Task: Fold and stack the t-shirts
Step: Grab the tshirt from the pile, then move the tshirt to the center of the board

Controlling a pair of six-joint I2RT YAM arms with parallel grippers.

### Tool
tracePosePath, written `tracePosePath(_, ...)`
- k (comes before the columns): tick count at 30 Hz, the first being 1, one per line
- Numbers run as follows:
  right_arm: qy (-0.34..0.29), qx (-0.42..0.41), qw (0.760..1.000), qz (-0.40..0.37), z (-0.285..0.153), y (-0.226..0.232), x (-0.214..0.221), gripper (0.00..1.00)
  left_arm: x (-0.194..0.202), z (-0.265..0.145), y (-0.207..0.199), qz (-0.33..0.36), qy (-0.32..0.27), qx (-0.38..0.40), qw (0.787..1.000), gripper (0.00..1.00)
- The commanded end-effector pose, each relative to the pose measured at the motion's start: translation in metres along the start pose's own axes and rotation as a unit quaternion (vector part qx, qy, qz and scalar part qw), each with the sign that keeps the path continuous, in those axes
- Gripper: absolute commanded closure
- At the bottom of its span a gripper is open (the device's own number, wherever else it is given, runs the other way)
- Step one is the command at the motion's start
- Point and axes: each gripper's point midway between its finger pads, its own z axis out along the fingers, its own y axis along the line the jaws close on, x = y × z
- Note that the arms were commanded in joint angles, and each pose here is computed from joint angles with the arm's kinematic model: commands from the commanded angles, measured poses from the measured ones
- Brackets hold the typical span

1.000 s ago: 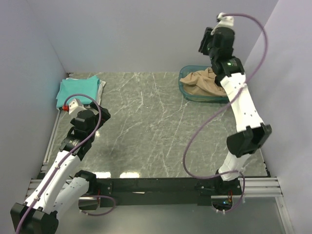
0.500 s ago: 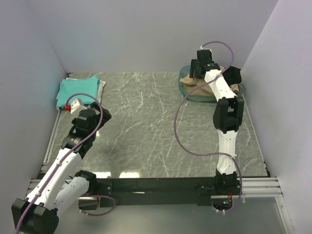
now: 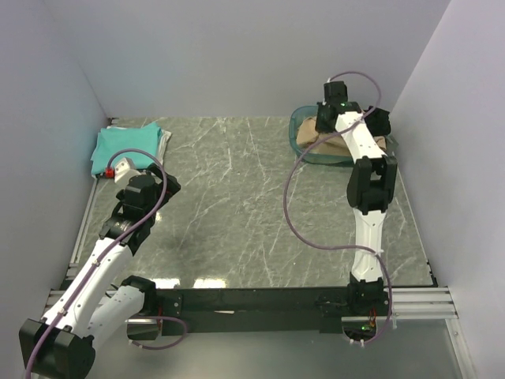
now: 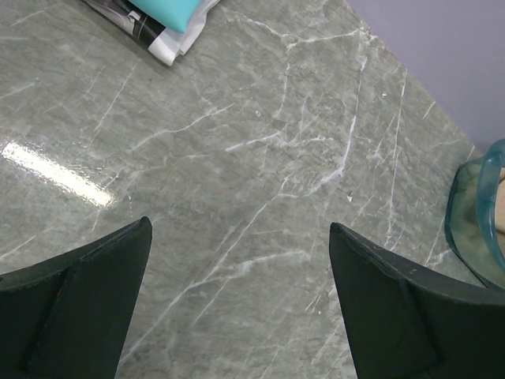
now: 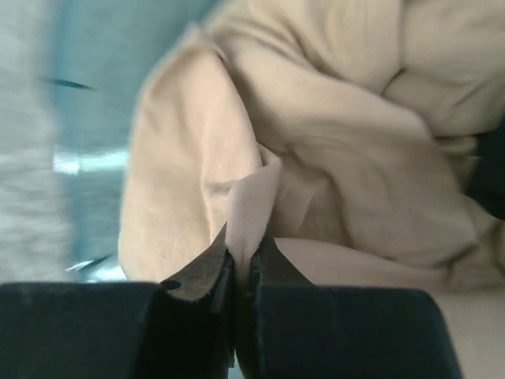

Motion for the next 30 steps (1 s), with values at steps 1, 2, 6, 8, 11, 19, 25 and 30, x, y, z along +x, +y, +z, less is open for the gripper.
tracePosePath(1,-0.206,-0.075,0.975,0.037,-0.155,0.025,-0.127,1.00,-0.017,-0.006,-0.015,-0.004,-0.018,0.020,1.000,0.01)
tracePosePath(2,-0.226,-0.086,0.970,0.040,-0.176,0.028,-0.136,1.00,-0.017,-0.007,-0.016,-0.004,-0.016,0.024,1.000,0.01)
tracePosePath(6,-0.323,-0.131,0.937,0.031,-0.282,0.047,-0.170,1.00,-0.019,-0.011,-0.020,-0.011,-0.016,0.034,0.999,0.01)
tracePosePath(8,-0.369,-0.157,0.916,0.017,-0.340,0.062,-0.177,1.00,-0.020,-0.013,-0.021,-0.015,-0.017,0.037,0.999,0.01)
tracePosePath(11,-0.425,-0.192,0.885,-0.004,-0.413,0.086,-0.178,1.00,-0.022,-0.017,-0.023,-0.023,-0.018,0.044,0.999,0.01)
tracePosePath(19,-0.501,-0.325,0.800,-0.056,-0.560,0.157,-0.134,1.00,-0.023,-0.029,-0.024,-0.048,-0.010,0.051,0.998,0.01)
tracePosePath(25,-0.439,-0.401,0.803,-0.035,-0.550,0.175,-0.093,1.00,-0.024,-0.040,-0.019,-0.078,-0.008,0.047,0.996,0.01)
tracePosePath(30,-0.308,-0.311,0.898,0.038,-0.394,0.154,-0.006,0.96,-0.014,-0.040,-0.009,-0.083,0.005,0.033,0.996,0.01)
